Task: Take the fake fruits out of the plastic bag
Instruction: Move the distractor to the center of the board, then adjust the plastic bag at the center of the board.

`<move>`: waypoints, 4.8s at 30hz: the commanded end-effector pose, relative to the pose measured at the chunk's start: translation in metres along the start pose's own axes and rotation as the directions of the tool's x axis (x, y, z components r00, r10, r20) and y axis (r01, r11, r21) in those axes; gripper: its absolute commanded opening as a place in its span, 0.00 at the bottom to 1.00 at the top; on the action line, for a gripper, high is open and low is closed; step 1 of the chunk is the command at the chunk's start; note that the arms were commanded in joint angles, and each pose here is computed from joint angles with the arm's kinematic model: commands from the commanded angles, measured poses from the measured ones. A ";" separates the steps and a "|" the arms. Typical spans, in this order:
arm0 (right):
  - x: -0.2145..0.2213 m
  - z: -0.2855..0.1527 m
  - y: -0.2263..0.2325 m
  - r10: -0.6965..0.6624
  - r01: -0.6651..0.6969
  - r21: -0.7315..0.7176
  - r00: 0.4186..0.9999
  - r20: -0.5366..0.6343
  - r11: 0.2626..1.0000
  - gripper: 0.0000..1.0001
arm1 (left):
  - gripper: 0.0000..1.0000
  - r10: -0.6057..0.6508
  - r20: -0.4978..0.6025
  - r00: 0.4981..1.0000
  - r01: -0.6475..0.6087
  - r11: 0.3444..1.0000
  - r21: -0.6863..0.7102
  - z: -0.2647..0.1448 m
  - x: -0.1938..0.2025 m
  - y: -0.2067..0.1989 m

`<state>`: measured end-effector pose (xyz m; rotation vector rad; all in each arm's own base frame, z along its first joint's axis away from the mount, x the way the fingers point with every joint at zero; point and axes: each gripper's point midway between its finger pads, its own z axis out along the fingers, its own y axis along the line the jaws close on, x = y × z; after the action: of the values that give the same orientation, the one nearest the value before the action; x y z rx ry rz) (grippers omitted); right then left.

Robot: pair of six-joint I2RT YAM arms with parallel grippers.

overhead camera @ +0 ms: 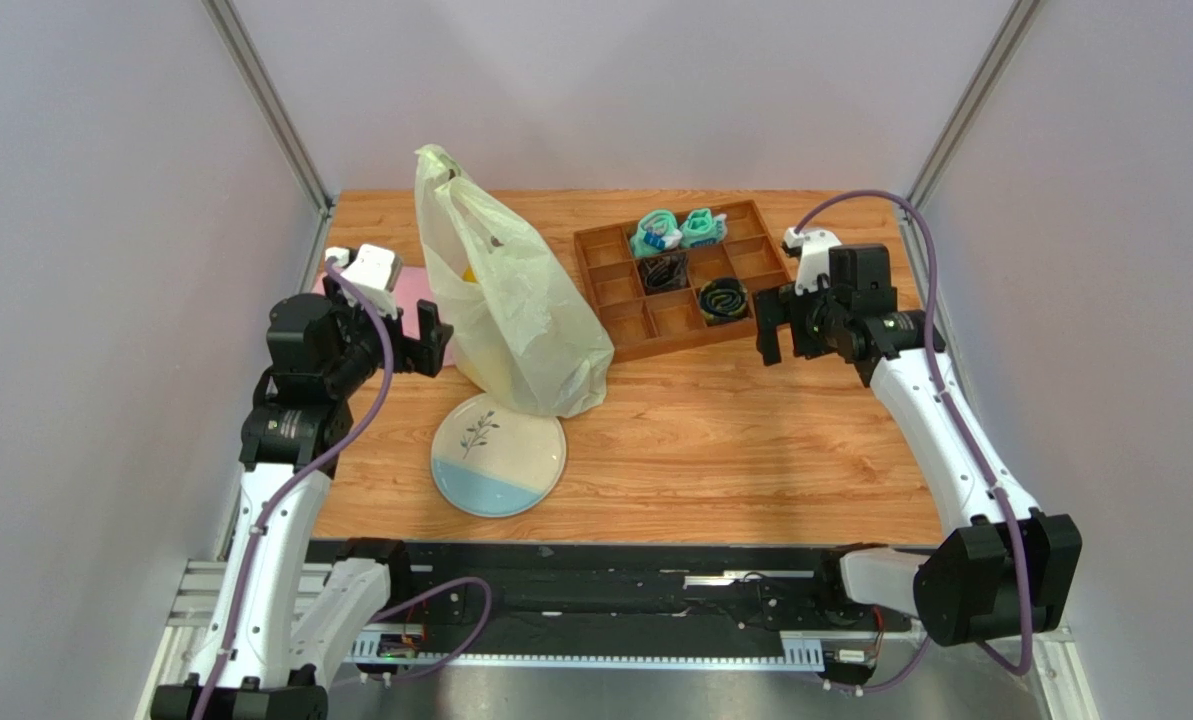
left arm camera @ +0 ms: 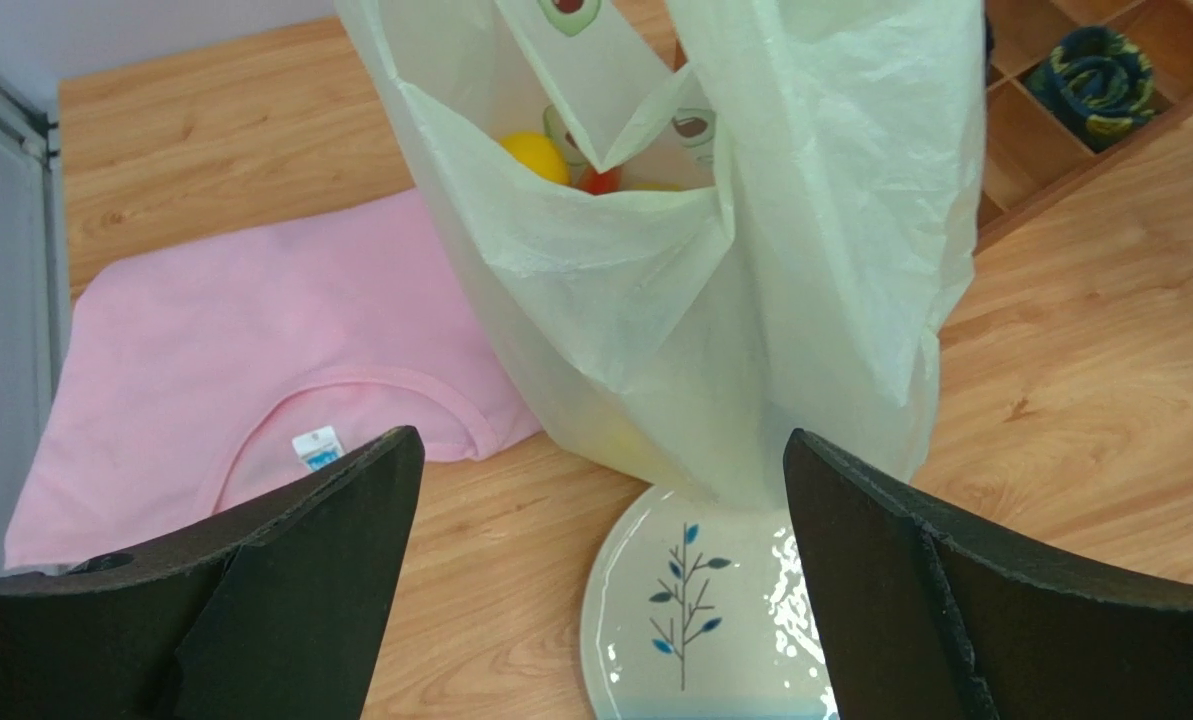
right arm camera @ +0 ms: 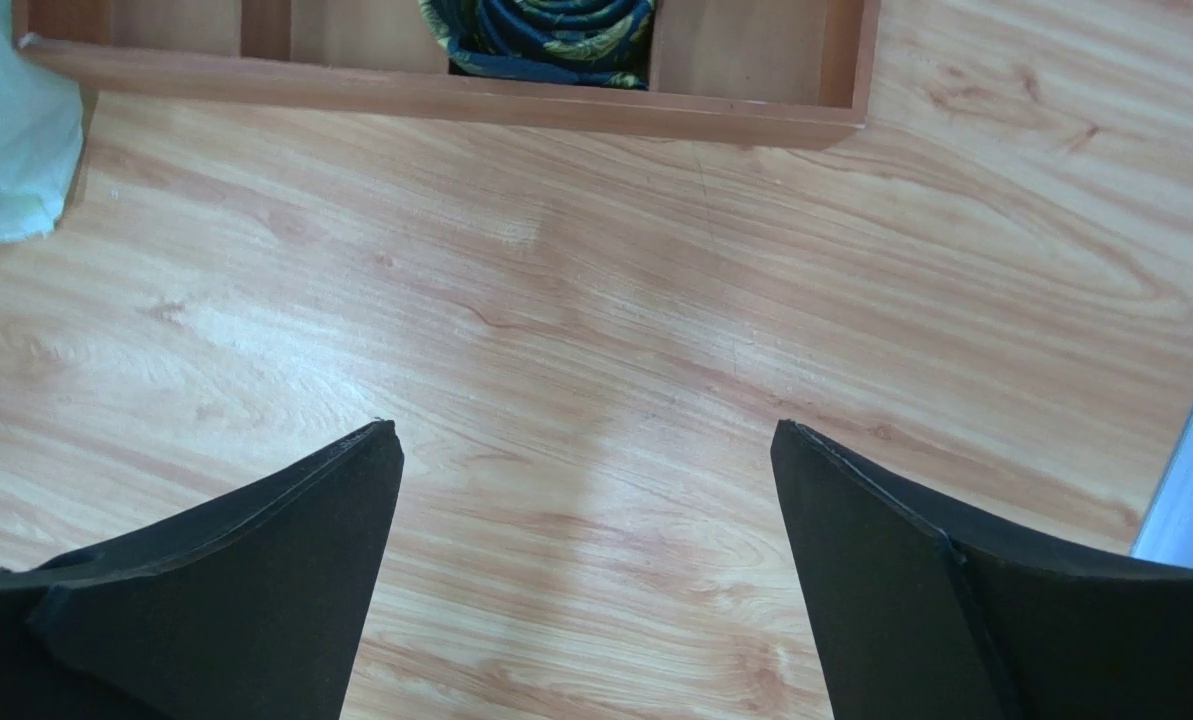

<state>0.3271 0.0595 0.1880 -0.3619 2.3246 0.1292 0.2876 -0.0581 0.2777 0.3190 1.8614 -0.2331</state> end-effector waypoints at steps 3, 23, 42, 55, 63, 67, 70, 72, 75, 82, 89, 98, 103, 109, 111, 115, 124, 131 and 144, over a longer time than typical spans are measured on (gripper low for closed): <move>-0.045 0.002 0.019 -0.321 0.332 -0.125 0.941 0.103 0.935 1.00 | 0.99 0.038 0.015 0.999 -0.039 0.997 0.069 -0.019 -0.001 -0.017; -0.053 0.152 0.057 -0.709 0.683 -0.307 0.704 0.035 0.663 0.94 | 0.99 0.109 -0.018 0.994 -0.108 0.992 0.061 -0.046 0.009 -0.015; -0.035 0.197 0.082 -0.711 0.672 -0.303 0.702 -0.028 0.676 0.79 | 0.98 0.069 -0.013 0.997 -0.070 0.997 -0.017 -0.045 -0.001 0.009; -0.141 0.237 0.031 -0.554 0.556 0.002 0.829 0.073 0.831 0.75 | 0.98 0.035 0.002 0.999 -0.035 0.999 0.020 -0.028 -0.011 0.010; -0.159 0.082 0.126 -0.312 0.398 -0.346 0.908 0.279 0.850 0.91 | 0.99 0.076 0.185 0.980 -0.066 0.996 -0.060 -0.043 -0.102 0.023; -0.201 -0.025 0.174 -0.128 0.355 -0.497 0.892 0.433 0.792 0.93 | 0.99 0.038 0.217 0.975 0.010 0.977 -0.214 -0.023 -0.133 0.065; -0.218 -0.081 0.234 -0.056 0.390 -0.617 0.871 0.488 0.684 0.91 | 0.99 0.026 0.181 0.983 0.004 0.987 -0.160 0.009 -0.148 0.072; -0.230 -0.106 0.258 -0.024 0.417 -0.640 0.849 0.528 0.646 0.89 | 0.99 0.025 0.189 0.982 -0.001 0.992 -0.126 0.021 -0.164 0.073; -0.233 -0.116 0.296 -0.005 0.431 -0.667 0.842 0.540 0.608 0.85 | 0.98 -0.001 0.157 0.988 0.014 0.997 -0.077 0.057 -0.165 0.082; -0.229 -0.076 0.358 -0.031 0.419 -0.665 0.858 0.512 0.618 0.76 | 0.89 -0.127 0.038 0.991 0.124 0.990 0.067 0.128 -0.143 0.086; -0.249 -0.037 0.396 -0.031 0.423 -0.571 0.821 0.570 0.704 0.76 | 0.86 -0.188 0.028 0.982 0.181 0.970 0.161 0.131 -0.130 0.068; -0.292 -0.007 0.391 -0.020 0.360 -0.368 0.736 0.676 0.857 0.57 | 0.63 -0.174 0.019 0.985 0.167 0.965 0.202 0.137 -0.127 0.065; -0.314 -0.001 0.361 -0.047 0.374 -0.309 0.699 0.714 0.875 0.40 | 0.35 -0.195 0.036 0.980 0.179 0.949 0.260 0.150 -0.142 0.063; -0.326 0.017 0.339 -0.034 0.351 -0.300 0.698 0.716 0.887 0.43 | 0.05 -0.183 0.057 0.981 0.164 0.954 0.253 0.151 -0.152 0.066; -0.323 0.012 0.346 -0.025 0.371 -0.335 0.701 0.713 0.866 0.47 | 0.02 -0.191 0.055 0.980 0.171 0.951 0.256 0.151 -0.152 0.065; -0.310 0.008 0.358 -0.017 0.380 -0.381 0.727 0.686 0.843 0.48 | 0.00 -0.213 0.043 0.976 0.194 0.943 0.272 0.149 -0.147 0.060; -0.298 0.009 0.376 0.000 0.359 -0.415 0.756 0.655 0.836 0.72 | 0.00 -0.223 0.062 0.973 0.197 0.940 0.279 0.136 -0.154 0.054; -0.299 0.048 0.358 -0.127 0.368 -0.227 0.728 0.674 0.902 0.43 | 0.00 -0.236 0.084 0.968 0.204 0.939 0.278 0.125 -0.164 0.050; -0.428 -0.023 0.245 -0.141 0.360 0.002 0.359 0.923 0.933 0.00 | 0.00 -0.194 0.307 0.932 0.119 0.962 0.247 0.132 -0.255 0.072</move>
<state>0.5191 0.4376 0.3628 -0.6857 1.4675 0.3659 0.4977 -0.0625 0.4070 0.2494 1.7385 -0.6327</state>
